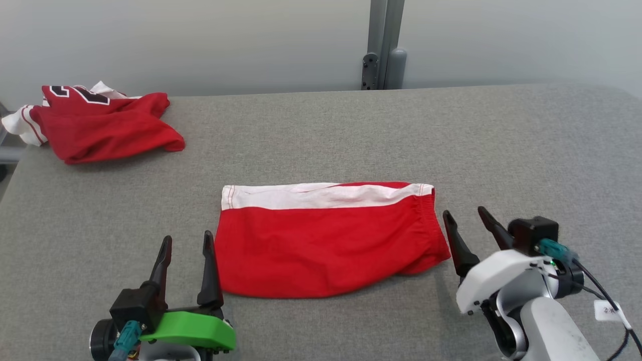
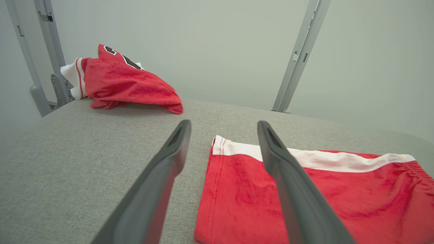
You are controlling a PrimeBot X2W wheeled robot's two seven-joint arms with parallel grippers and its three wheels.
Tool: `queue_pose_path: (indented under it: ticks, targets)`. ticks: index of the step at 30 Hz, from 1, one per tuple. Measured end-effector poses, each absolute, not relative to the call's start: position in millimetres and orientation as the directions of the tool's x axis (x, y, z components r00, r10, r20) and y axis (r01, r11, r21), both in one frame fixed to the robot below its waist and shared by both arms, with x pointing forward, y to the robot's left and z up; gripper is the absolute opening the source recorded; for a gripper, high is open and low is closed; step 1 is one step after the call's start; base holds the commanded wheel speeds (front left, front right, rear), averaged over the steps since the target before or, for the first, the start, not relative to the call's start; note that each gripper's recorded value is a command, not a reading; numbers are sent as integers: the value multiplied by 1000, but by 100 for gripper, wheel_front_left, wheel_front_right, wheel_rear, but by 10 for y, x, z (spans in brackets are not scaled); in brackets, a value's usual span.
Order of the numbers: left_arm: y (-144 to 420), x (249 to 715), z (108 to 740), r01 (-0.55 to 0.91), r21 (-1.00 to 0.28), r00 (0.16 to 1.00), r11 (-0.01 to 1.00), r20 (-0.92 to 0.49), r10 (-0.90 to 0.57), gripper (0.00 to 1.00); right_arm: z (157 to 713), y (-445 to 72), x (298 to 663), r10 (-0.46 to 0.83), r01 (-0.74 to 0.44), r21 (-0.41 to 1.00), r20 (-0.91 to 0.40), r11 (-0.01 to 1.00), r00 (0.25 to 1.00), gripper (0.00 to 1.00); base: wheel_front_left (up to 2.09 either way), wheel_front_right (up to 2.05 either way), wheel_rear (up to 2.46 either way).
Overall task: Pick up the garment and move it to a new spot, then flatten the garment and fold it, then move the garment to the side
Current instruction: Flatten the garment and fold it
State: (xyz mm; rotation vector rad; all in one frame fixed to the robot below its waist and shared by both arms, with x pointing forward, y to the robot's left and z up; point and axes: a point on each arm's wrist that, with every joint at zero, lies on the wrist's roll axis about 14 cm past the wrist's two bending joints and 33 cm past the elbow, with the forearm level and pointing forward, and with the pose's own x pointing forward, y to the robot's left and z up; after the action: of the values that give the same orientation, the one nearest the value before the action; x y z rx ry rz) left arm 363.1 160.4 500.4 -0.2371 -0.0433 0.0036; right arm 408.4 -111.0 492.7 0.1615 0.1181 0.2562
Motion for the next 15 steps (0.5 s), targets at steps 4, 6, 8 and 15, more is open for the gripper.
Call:
queue_pose_path:
  ticks: [4,6,8,15]
  targets:
    - [1600,3608,4966,-7,-247,999,969,32,15,100,4717,-958,4232,304,-276,145,-229,950,925,100,0,0,0]
    - [1619,3595,4939,-16,-252,999,968,24,23,100,4599,-939,4299,309,-279,139,-302,950,902,100,0,0,0]
    - [1649,3583,4917,-30,-256,999,966,17,35,100,4475,-931,4329,309,-275,145,-365,951,878,100,0,0,0]
    - [1754,3551,4814,-75,-265,997,961,-16,73,100,4112,-860,4347,336,-261,214,-522,941,784,100,0,0,0]
